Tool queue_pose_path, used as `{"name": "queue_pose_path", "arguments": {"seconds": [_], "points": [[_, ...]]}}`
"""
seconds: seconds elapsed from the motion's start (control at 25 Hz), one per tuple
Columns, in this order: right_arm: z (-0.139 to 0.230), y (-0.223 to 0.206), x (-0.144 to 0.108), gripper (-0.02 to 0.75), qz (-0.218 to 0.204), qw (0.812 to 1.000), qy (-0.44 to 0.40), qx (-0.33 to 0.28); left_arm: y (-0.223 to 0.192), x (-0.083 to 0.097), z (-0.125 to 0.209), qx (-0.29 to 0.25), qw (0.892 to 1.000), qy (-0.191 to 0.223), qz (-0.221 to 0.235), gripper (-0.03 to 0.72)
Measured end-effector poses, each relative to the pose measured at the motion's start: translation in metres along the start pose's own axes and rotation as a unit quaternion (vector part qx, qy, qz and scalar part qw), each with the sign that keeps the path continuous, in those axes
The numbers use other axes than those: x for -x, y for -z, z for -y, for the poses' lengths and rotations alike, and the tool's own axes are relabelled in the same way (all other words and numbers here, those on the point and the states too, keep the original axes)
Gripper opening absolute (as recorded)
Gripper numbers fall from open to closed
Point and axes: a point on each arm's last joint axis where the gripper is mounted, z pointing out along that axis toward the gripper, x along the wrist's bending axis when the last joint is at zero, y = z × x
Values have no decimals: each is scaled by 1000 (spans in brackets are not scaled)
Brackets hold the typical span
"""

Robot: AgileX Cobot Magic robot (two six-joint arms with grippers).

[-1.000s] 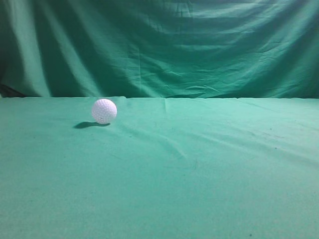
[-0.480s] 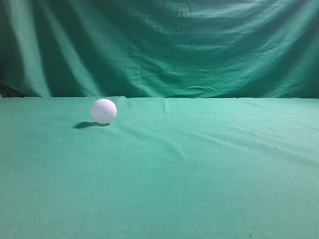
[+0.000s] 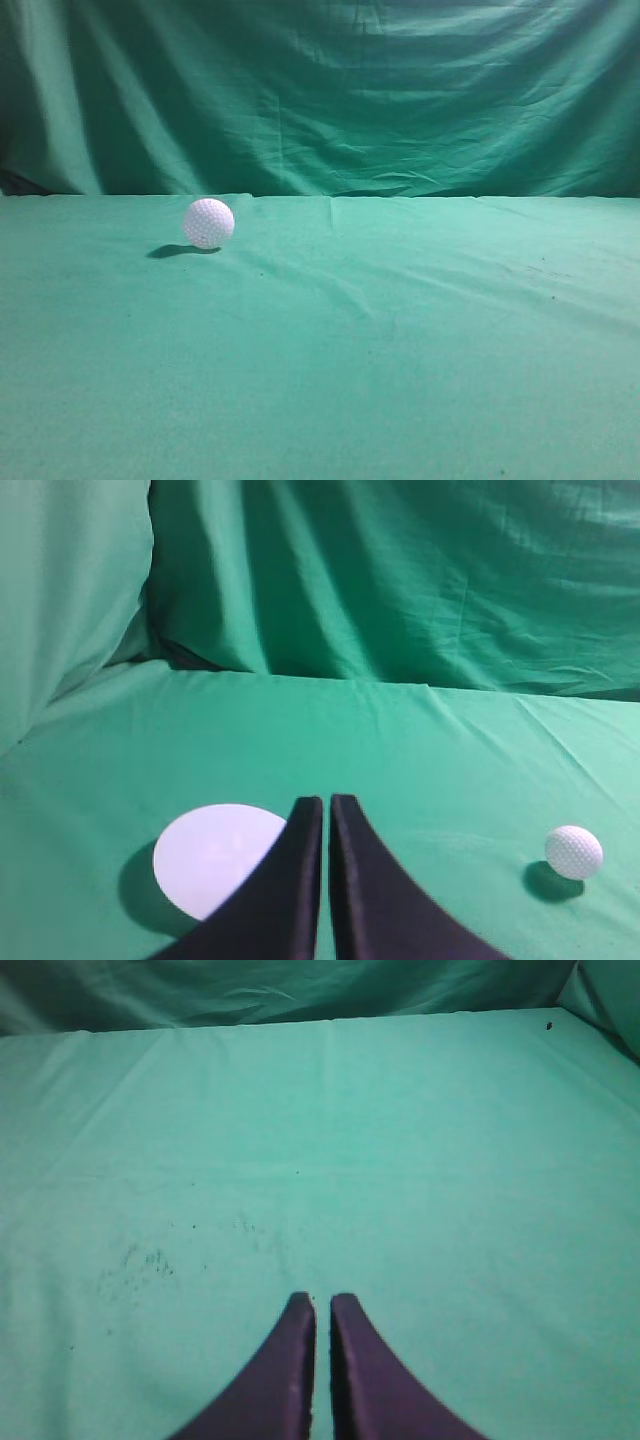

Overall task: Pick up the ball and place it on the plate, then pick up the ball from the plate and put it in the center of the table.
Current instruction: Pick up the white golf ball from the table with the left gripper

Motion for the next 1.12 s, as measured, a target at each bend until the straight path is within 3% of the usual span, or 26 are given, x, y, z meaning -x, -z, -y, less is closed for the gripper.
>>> {"name": "queue_pose_path", "arguments": {"seconds": [0.24,0.4,0.56,0.72,0.84,1.12], "points": [[0,0,0,48,0,1000,0,0,0,0,-2,9,1000,-4,1,0],[0,0,0,48,0,1000,0,0,0,2,-9,49,998,34,10,0],[0,0,0,48,0,1000,0,0,4,3,-25,41,997,66,8,0],[0,0,0,48,0,1000,0,0,7,6,-45,-30,996,82,15,0],[0,0,0,48,0,1000,0,0,1,11,-48,-96,989,106,32,0],[0,0,0,48,0,1000,0,0,-6,13,-45,-134,983,124,36,0]]}}
